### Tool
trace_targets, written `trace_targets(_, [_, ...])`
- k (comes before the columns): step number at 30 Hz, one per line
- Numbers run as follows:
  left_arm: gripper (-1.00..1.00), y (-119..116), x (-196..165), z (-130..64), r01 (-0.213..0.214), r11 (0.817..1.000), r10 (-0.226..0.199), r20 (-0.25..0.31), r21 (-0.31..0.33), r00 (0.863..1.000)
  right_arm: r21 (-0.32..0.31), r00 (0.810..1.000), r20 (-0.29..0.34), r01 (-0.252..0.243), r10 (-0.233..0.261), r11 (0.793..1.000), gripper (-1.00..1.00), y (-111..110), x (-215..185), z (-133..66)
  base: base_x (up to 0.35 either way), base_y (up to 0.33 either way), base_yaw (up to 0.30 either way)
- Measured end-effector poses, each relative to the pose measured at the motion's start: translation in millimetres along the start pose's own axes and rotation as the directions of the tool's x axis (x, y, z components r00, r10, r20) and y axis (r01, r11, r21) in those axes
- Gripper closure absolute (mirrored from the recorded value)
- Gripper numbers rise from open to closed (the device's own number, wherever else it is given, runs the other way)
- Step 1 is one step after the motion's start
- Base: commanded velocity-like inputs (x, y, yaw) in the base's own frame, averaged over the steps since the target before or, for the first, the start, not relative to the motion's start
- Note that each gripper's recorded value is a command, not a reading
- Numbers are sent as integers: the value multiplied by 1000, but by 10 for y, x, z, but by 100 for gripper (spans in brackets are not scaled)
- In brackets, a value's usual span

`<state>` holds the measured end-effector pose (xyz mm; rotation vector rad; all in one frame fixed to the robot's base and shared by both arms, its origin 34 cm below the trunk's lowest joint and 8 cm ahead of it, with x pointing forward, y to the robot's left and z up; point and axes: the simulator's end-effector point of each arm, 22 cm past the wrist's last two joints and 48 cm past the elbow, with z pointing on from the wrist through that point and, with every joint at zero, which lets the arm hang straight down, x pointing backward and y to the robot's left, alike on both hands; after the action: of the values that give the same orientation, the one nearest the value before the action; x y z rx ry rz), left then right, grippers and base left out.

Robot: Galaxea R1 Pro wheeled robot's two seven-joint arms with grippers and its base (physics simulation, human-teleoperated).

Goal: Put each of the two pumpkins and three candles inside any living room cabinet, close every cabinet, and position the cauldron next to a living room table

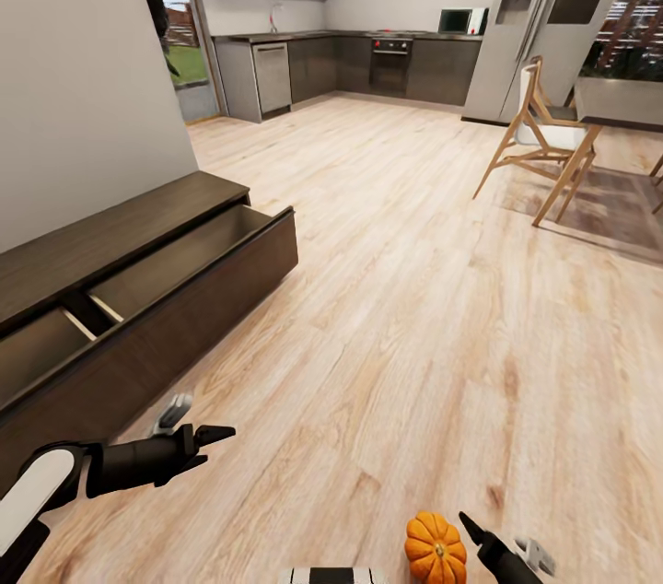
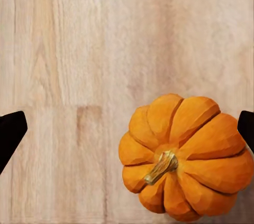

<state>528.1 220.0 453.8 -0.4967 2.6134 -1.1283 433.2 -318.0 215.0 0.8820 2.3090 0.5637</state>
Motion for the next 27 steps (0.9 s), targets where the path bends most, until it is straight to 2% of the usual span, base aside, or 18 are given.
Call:
trace_targets(3, [-100, 54, 20, 35, -2, 1000, 2, 0, -1, 1000, -57, 1000, -12, -6, 6, 998, -100, 68, 77, 24, 0, 0, 0])
trace_targets(8, [-100, 137, 65, 105, -2, 1000, 2, -1, 1, 1000, -67, 999, -32, -24, 22, 997, -100, 4, 189, 76, 0, 0, 0])
trace_targets(16, [-100, 264, 128, 214, 5, 1000, -5, -7, 1, 1000, -58, 998, -47, -35, 33, 998, -100, -126, 310, 154, 0, 0, 0])
trace_targets(20, [-100, 253, 144, 228, 6, 1000, -6, -10, 4, 1000, -54, 998, -45, -38, 35, 998, -100, -136, 308, 154, 0, 0, 0])
trace_targets(27, [-100, 250, 167, 240, 5, 1000, -5, -16, 4, 1000, -5, 998, -44, -38, 37, 999, -100, -245, 308, 157, 0, 0, 0])
